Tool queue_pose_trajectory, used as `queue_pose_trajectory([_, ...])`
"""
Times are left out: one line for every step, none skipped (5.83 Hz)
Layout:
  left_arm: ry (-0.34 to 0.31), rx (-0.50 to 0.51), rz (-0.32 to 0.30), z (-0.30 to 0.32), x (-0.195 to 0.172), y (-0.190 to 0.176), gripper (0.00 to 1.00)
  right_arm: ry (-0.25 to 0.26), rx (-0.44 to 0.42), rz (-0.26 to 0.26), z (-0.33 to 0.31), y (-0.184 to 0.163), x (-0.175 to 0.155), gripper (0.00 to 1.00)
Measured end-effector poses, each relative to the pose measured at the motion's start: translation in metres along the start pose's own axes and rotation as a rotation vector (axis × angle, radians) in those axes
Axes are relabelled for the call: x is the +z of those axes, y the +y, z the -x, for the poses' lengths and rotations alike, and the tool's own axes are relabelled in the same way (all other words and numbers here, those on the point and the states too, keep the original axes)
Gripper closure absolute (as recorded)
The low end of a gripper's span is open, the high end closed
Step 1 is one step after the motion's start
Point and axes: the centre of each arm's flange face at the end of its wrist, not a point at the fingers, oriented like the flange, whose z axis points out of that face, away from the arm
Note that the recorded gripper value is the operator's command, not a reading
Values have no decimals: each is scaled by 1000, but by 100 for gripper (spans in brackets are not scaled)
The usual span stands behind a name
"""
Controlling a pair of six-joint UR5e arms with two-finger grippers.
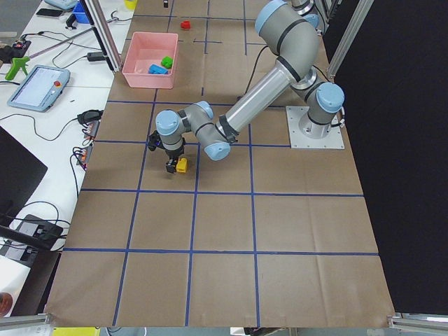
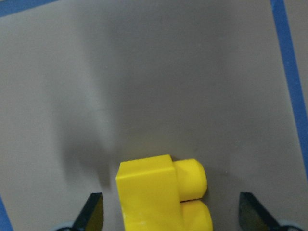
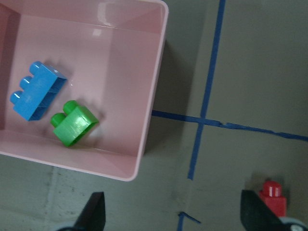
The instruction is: Put all blocks into box
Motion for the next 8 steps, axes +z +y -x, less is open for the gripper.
queue_pose_trajectory([0,0,5,0,2,1,25,18,-9,22,-26,13,4,2])
queue_pose_trajectory([0,-1,9,0,2,1,37,27,-7,17,-42,30,24,2])
queue_pose_trajectory([2,-1,13,0,3,2,54,46,-22,-29,-56,49,55,2])
queue_pose_trajectory([2,-1,16,0,3,2,69,56,-32,-46,-71,69,86,2])
queue_pose_trajectory([-1,-3,14,2,1,1,83,53,-23,-25,-88,86,115,2])
queue_pose_trajectory([-13,-5,5,4,-8,-2,87,44,-17,1,-100,93,135,2])
queue_pose_trajectory([-35,-3,-15,4,-25,-8,87,37,-11,21,-107,96,154,2])
queue_pose_trajectory([-49,-1,-28,3,-58,-16,87,32,-12,37,-112,96,171,2])
